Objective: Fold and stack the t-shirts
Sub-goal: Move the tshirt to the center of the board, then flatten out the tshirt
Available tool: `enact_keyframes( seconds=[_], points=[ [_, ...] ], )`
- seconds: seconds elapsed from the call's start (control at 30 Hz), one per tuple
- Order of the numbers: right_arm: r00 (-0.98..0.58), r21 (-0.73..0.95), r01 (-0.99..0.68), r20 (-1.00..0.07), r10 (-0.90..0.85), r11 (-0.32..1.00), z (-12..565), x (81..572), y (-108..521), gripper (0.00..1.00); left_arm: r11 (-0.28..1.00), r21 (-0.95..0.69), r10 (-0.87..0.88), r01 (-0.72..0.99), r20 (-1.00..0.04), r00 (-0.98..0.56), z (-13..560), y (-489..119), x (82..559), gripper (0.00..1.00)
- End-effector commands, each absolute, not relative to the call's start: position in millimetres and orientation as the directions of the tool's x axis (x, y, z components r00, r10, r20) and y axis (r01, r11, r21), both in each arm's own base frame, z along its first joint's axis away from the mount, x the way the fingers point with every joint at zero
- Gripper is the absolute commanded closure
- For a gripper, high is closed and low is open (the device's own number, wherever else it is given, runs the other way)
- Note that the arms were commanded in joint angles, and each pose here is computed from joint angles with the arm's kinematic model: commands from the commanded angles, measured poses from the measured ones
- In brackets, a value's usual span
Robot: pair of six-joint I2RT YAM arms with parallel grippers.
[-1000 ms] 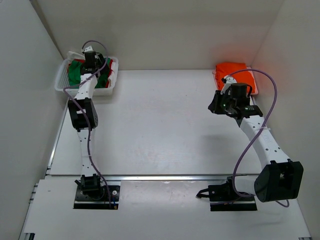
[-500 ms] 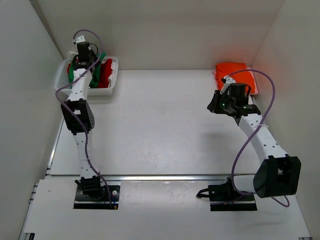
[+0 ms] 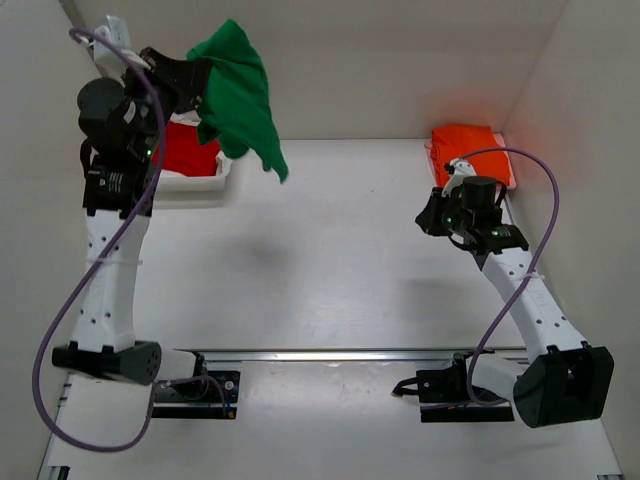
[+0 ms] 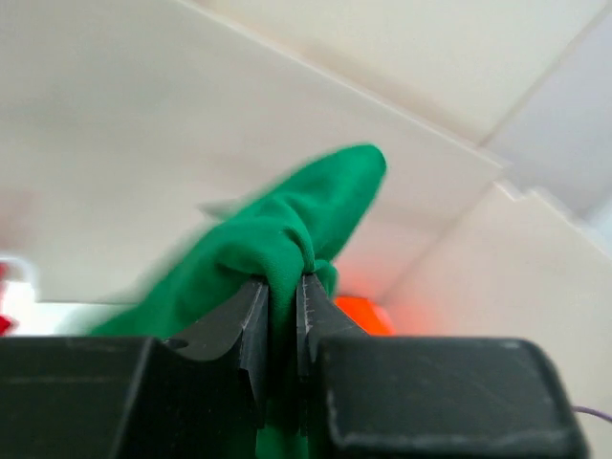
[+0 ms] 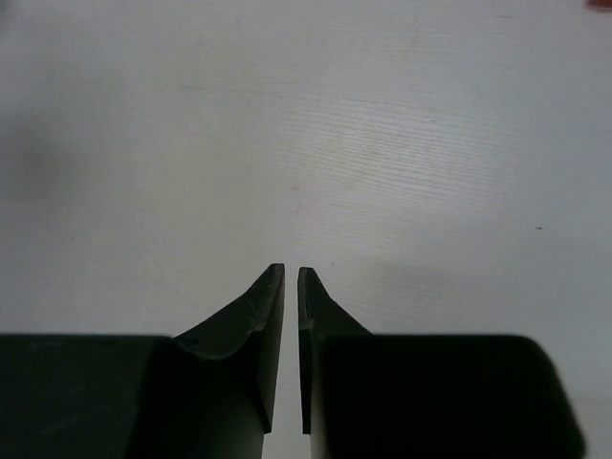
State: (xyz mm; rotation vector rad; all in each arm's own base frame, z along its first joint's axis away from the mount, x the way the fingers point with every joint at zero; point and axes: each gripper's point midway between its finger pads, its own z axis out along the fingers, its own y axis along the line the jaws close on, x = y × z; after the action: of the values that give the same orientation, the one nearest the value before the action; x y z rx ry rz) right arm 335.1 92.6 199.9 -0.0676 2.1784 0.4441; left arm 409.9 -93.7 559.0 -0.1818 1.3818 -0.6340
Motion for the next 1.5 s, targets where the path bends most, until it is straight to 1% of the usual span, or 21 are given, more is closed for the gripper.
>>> enact_keyframes(
  seconds=[0.0,0.1,0.17,0.2,0.23,0.27,0.3,0.37,0.4,0.43,0.53,0.6,0.63,0.67,0.77,0.87,0.9,0.93,0.97,1.17,1.47],
  points=[
    [-0.533,0.257,-0.253,-0.842,0.087,0.933,222,331,97,0.92,0.708,-0.62,-0.599,0.339,-0.781,-0.176,493,-127,410,1.0],
    [-0.557,0.254,-0.276,-0.828,0.061,0.927,217,330,110,0.9,0.68,-0.658,-0.564,0.323,-0.751,-0.343,417,-173,406,0.98],
    [-0.584,0.252,-0.293,-0.811,0.036,0.922,209,328,121,0.88,0.723,-0.645,-0.515,0.249,-0.743,-0.429,354,-190,413,0.95],
    [-0.602,0.238,-0.324,-0.799,-0.006,0.916,202,326,133,0.83,0.775,-0.607,-0.472,0.177,-0.741,-0.478,313,-192,421,0.85],
    [-0.624,0.225,-0.321,-0.781,-0.027,0.92,190,326,136,0.73,0.824,-0.554,-0.411,0.121,-0.73,-0.547,273,-195,426,0.75],
    [-0.637,0.216,-0.345,-0.768,-0.059,0.913,187,324,146,0.65,0.85,-0.519,-0.39,0.088,-0.733,-0.558,261,-189,432,0.43],
    [-0.63,0.207,-0.386,-0.771,-0.094,0.899,187,322,160,0.59,0.873,-0.484,-0.348,0.062,-0.707,-0.616,231,-189,434,0.24],
    [-0.634,0.193,-0.418,-0.762,-0.133,0.888,178,314,175,0.5,0.872,-0.487,-0.34,0.047,-0.672,-0.657,202,-185,436,0.16],
    [-0.615,0.194,-0.459,-0.773,-0.154,0.867,179,309,191,0.45,0.863,-0.503,-0.357,0.041,-0.667,-0.654,199,-182,436,0.21],
    [-0.618,0.199,-0.488,-0.767,-0.175,0.85,172,298,203,0.45,0.84,-0.542,-0.395,0.025,-0.644,-0.655,192,-177,432,0.25],
    [-0.63,0.239,-0.545,-0.749,-0.205,0.803,157,275,237,0.5,0.839,-0.541,-0.4,0.054,-0.682,-0.612,195,-160,428,0.34],
    [-0.619,0.24,-0.604,-0.742,-0.257,0.76,145,250,267,0.53,0.884,-0.465,-0.35,0.049,-0.728,-0.589,196,-149,419,0.56],
    [-0.624,0.249,-0.624,-0.73,-0.28,0.74,134,237,283,0.54,0.902,-0.43,-0.331,0.045,-0.754,-0.568,202,-142,415,0.61],
    [-0.647,0.258,-0.61,-0.708,-0.283,0.75,121,232,283,0.55,0.907,-0.42,-0.331,0.04,-0.768,-0.549,210,-135,409,0.62],
    [-0.674,0.293,-0.622,-0.672,-0.306,0.726,95,207,302,0.56,0.892,-0.45,-0.373,0.028,-0.771,-0.517,214,-115,392,0.58],
    [-0.684,0.29,-0.638,-0.639,-0.352,0.714,74,187,318,0.56,0.896,-0.442,-0.363,0.048,-0.79,-0.494,214,-103,376,0.35],
    [-0.682,0.279,-0.643,-0.631,-0.369,0.713,66,184,321,0.53,0.902,-0.428,-0.347,0.053,-0.793,-0.501,206,-103,369,0.22],
    [-0.681,0.274,-0.645,-0.631,-0.373,0.714,64,183,325,0.51,0.902,-0.428,-0.354,0.051,-0.802,-0.481,210,-101,365,0.14],
    [-0.683,0.263,-0.646,-0.617,-0.39,0.716,58,181,325,0.51,0.901,-0.431,-0.353,0.055,-0.799,-0.486,207,-103,358,0.11],
    [-0.66,0.19,-0.648,-0.624,-0.419,0.738,47,187,336,0.5,0.86,-0.506,-0.407,0.056,-0.749,-0.522,192,-106,340,0.14],
    [-0.64,0.078,-0.614,-0.632,-0.437,0.785,51,209,337,0.51,0.888,-0.459,-0.355,0.035,-0.73,-0.584,170,-106,330,0.19]
  ],
)
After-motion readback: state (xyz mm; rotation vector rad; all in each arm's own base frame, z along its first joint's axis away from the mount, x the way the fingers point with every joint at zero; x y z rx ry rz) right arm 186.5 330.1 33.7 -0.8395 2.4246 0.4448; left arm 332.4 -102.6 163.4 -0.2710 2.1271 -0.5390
